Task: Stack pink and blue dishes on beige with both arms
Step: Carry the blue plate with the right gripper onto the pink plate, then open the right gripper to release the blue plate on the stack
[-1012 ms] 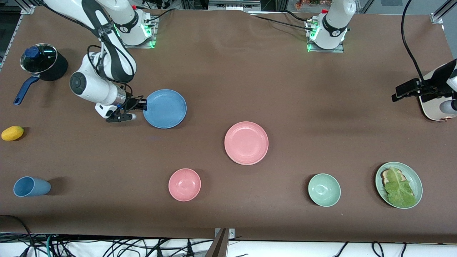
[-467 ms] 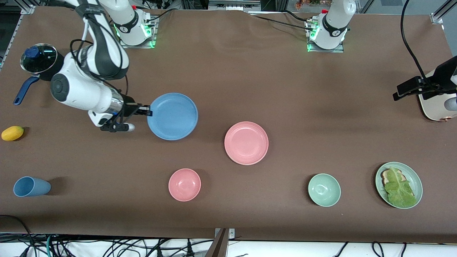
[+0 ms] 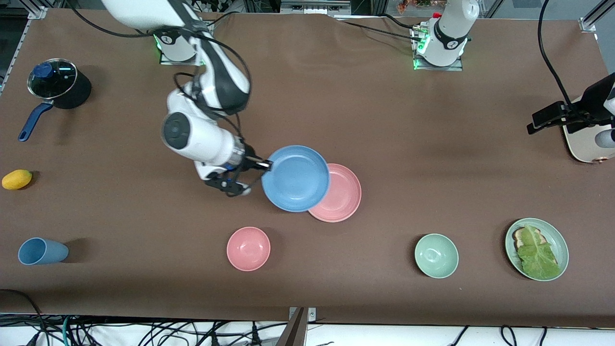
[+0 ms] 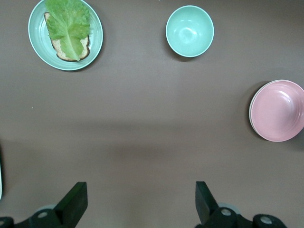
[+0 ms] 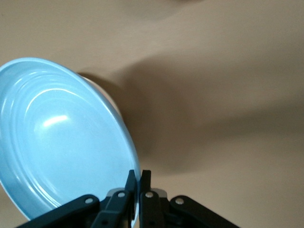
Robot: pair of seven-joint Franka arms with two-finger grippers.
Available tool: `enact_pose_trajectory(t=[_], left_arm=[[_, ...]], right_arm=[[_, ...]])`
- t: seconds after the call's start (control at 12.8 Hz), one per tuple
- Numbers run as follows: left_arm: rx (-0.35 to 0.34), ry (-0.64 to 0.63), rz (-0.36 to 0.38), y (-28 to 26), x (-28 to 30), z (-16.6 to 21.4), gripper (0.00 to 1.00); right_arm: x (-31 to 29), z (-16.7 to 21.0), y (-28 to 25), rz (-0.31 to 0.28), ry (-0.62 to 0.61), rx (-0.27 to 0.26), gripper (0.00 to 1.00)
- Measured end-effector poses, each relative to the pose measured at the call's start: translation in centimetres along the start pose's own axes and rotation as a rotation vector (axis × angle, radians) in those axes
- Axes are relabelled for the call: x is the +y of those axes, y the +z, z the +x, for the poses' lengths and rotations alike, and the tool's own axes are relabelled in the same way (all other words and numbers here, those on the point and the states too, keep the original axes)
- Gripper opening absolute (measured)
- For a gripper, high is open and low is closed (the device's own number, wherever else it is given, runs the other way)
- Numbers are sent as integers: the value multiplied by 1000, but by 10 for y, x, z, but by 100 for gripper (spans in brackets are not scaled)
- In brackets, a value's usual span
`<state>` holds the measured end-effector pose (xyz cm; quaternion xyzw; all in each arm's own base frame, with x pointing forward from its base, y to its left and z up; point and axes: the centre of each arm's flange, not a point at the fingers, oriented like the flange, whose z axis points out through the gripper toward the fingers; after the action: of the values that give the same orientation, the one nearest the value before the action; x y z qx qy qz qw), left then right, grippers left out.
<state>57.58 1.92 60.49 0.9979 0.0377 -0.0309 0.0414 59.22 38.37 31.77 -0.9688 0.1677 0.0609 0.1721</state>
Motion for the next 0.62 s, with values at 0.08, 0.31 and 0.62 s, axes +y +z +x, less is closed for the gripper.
enact_pose_trajectory(t=[0.08, 0.31, 0.62], left_arm=[[0, 1, 4, 0, 0, 0, 100], [2, 29, 37, -1, -4, 0, 100], [0, 43, 38, -1, -4, -1, 100]], right_arm=[[-15, -8, 22, 21, 17, 25, 4], [-37, -29, 78, 70, 51, 83, 4], [-32, -27, 108, 64, 62, 93, 4]])
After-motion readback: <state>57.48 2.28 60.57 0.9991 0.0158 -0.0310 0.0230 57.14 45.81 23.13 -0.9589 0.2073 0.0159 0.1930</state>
